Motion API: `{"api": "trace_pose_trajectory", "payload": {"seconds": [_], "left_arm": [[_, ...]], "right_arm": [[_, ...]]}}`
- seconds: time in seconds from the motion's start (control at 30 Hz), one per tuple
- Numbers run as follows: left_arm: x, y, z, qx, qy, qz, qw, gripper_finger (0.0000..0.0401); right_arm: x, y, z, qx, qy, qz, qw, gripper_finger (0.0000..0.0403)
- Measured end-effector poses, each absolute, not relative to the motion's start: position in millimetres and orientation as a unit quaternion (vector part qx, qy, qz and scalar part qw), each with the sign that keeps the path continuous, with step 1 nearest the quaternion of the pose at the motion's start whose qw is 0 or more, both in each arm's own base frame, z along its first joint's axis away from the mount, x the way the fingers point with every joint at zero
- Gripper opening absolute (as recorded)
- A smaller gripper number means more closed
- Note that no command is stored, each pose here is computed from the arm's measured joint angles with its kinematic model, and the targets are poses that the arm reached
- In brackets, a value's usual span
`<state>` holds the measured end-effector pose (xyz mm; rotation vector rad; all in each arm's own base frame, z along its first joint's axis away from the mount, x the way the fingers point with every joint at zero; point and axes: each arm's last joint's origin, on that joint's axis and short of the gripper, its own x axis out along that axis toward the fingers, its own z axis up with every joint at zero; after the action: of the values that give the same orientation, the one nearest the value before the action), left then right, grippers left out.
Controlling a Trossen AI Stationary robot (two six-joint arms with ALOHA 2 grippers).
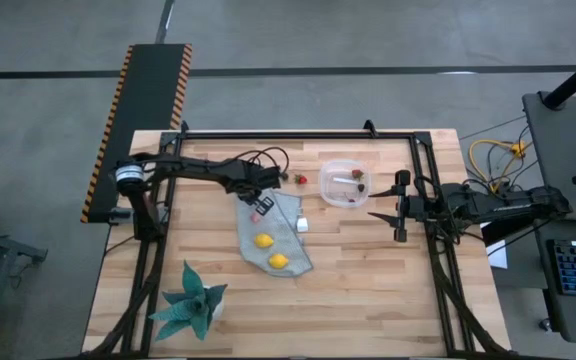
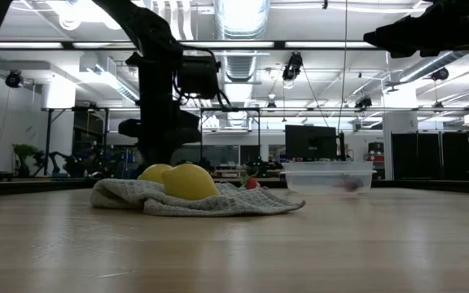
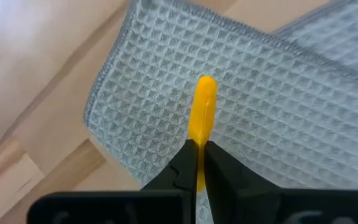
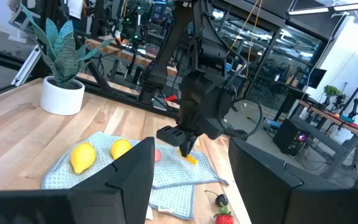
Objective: Pick and placing Produce into tupperware
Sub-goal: Put the yellow yellow zucchini into the transparent bin
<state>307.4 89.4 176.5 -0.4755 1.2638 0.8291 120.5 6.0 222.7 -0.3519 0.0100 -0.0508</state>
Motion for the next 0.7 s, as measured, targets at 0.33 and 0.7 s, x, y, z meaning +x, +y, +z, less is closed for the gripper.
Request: {"api": "trace_pose_trajectory", "payload": {"seconds": [0.33, 0.7], "left_arm": [[324, 94, 217, -0.171, 0.515, 0.326, 0.774, 0.0], [361, 101, 261, -0.102, 0.379, 0.225, 0.892, 0.0]], "right_arm": [[120, 6, 223, -0.175, 0.005, -0.025, 0.984, 0.0199], [120, 6, 223, -0.175, 0.005, -0.025, 0.984, 0.0199]]}}
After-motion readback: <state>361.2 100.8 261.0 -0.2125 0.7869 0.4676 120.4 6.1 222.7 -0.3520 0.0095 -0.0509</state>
